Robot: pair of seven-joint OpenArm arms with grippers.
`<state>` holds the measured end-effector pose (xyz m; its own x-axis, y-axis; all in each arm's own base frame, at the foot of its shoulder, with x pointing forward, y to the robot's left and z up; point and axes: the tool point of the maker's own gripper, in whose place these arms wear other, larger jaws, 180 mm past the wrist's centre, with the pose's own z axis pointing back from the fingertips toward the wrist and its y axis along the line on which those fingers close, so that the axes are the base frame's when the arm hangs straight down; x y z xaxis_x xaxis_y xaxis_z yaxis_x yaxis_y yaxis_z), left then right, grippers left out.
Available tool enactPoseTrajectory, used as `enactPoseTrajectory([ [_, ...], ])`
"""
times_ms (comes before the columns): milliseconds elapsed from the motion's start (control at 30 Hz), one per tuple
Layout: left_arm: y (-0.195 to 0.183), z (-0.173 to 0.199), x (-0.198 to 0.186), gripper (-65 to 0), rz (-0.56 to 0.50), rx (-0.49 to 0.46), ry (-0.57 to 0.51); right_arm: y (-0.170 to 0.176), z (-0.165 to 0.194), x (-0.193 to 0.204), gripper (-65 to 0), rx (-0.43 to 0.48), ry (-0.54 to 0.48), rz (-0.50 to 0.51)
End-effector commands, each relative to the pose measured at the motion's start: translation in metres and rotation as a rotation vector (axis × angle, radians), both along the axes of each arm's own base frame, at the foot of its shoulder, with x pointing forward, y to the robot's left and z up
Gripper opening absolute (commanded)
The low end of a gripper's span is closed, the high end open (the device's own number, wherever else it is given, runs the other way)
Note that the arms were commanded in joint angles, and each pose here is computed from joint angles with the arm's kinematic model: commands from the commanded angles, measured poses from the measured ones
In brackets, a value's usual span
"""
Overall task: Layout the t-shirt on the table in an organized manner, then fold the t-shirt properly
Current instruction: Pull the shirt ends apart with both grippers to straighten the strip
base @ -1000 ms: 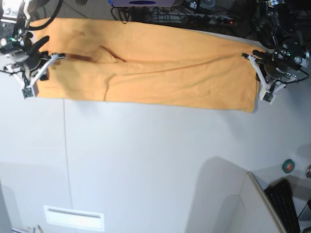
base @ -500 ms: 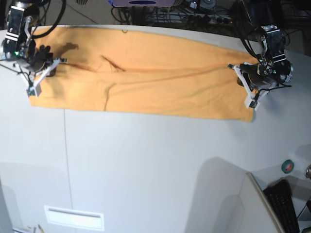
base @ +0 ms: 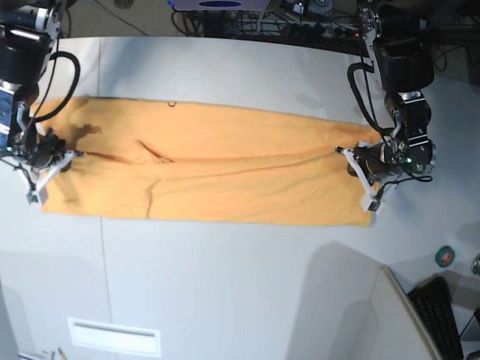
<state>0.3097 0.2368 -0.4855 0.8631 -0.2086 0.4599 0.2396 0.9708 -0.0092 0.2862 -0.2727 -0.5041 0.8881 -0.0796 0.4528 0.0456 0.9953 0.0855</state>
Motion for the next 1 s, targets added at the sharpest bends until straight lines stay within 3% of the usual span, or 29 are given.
enactPoseTrajectory([
  [0,0.013,0.006,0.003,-65.0,0.006,0.042,0.006,-0.019,0.004,-0.002,-65.0,-0.055,0.019,-0.021],
  [100,0.017,0.025,0.012,-65.0,0.001,0.069,-0.052,-0.021,0.025,0.011,-65.0,-0.084,-0.049,-0.007],
  [333,0.074,0.100,0.012,-65.0,0.141,0.189,-0.215,0.000,0.094,0.014,-65.0,-0.169,-0.272,0.051],
  [500,0.095,0.108,0.006,-65.0,0.212,0.192,-0.237,0.015,0.125,0.010,-65.0,-0.187,-0.364,0.055],
  [533,0.094,0.106,0.006,-62.2,0.222,0.166,-0.238,0.016,0.128,0.008,-65.0,-0.193,-0.370,0.061],
  [633,0.096,0.101,0.004,-27.0,0.287,0.020,-0.266,0.017,0.129,0.003,-65.0,-0.200,-0.369,0.068],
  [667,0.095,0.093,0.001,-17.9,0.299,-0.043,-0.257,0.018,0.128,0.001,-65.0,-0.198,-0.365,0.070],
  [733,0.092,0.082,0.000,-7.9,0.312,-0.154,-0.238,0.018,0.126,-0.002,-65.0,-0.198,-0.359,0.071],
  [833,0.078,0.067,0.004,-6.9,0.306,-0.276,-0.237,0.018,0.125,-0.003,-65.0,-0.198,-0.354,0.071],
  [967,0.060,0.040,0.002,-9.9,0.278,-0.305,-0.196,0.018,0.124,-0.005,-65.0,-0.197,-0.350,0.072],
])
